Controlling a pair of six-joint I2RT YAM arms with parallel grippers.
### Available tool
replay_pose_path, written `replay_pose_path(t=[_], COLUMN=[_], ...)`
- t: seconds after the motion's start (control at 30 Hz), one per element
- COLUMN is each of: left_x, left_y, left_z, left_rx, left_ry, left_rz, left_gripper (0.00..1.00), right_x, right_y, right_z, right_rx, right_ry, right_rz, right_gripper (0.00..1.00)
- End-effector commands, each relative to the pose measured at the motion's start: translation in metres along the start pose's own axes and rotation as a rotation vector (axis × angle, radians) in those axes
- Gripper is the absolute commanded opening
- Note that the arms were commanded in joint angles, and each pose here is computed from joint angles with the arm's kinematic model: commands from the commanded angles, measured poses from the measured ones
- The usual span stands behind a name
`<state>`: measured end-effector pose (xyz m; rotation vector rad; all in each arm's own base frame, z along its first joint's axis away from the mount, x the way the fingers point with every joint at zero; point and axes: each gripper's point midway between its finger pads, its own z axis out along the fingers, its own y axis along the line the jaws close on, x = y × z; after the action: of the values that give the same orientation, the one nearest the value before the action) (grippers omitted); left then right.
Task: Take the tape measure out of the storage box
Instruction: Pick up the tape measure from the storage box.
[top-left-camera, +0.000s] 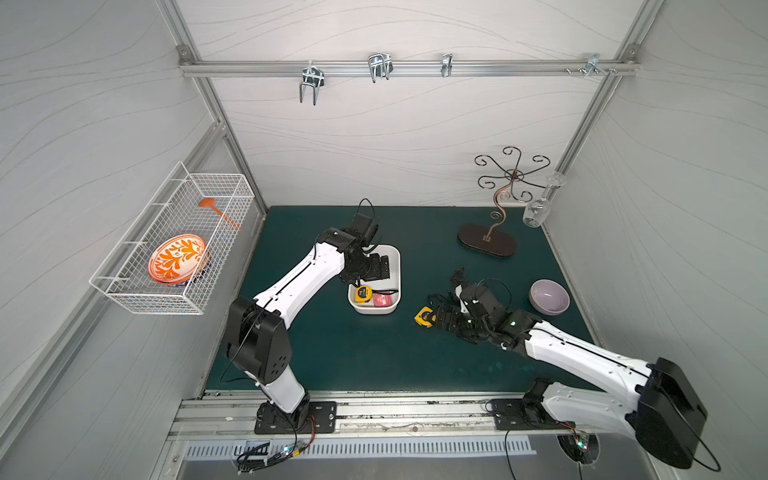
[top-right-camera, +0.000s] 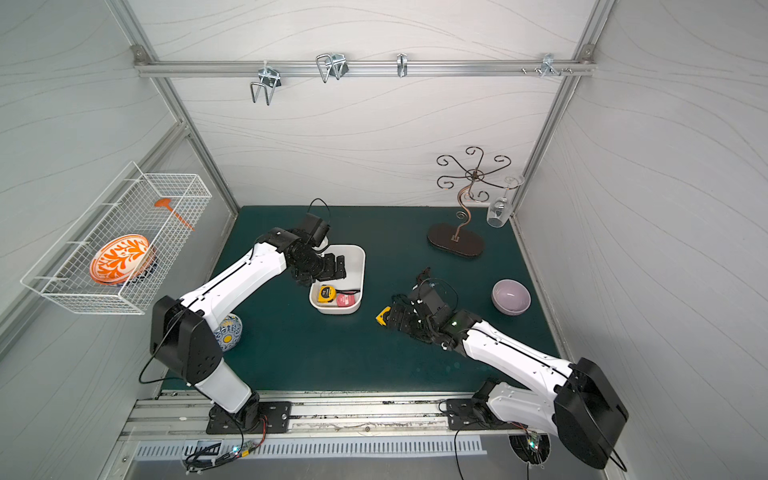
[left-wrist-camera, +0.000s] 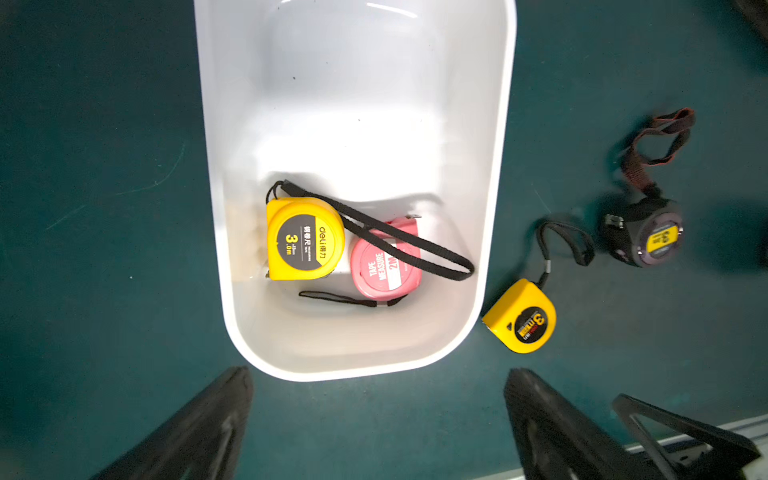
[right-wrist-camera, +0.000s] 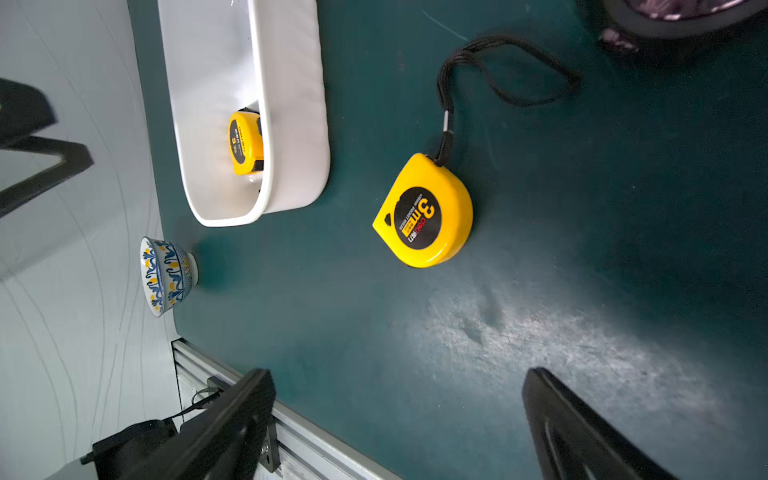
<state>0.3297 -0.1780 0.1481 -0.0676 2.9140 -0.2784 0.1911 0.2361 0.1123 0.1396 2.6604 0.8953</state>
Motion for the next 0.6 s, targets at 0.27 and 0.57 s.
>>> replay_pose_path(t=[0.27,0.57], left_x=[-0.013,-0.005], left_y=[0.005,0.011], left_z=[0.017,0.046], left_rx=[-0.163,-0.281], left_ry=[0.099,0.164], left_rz=[0.097,0.165], left_gripper=[0.99,0.99], right_x=[-0.034,-0.056], right_y=[-0.003,0.001], right_z=[-0.046,-0.061], right_rx=[-0.059,-0.131], right_ry=[0.009,-0.005], right_rz=[0.055,0.108], right_gripper=[0.99,0.99])
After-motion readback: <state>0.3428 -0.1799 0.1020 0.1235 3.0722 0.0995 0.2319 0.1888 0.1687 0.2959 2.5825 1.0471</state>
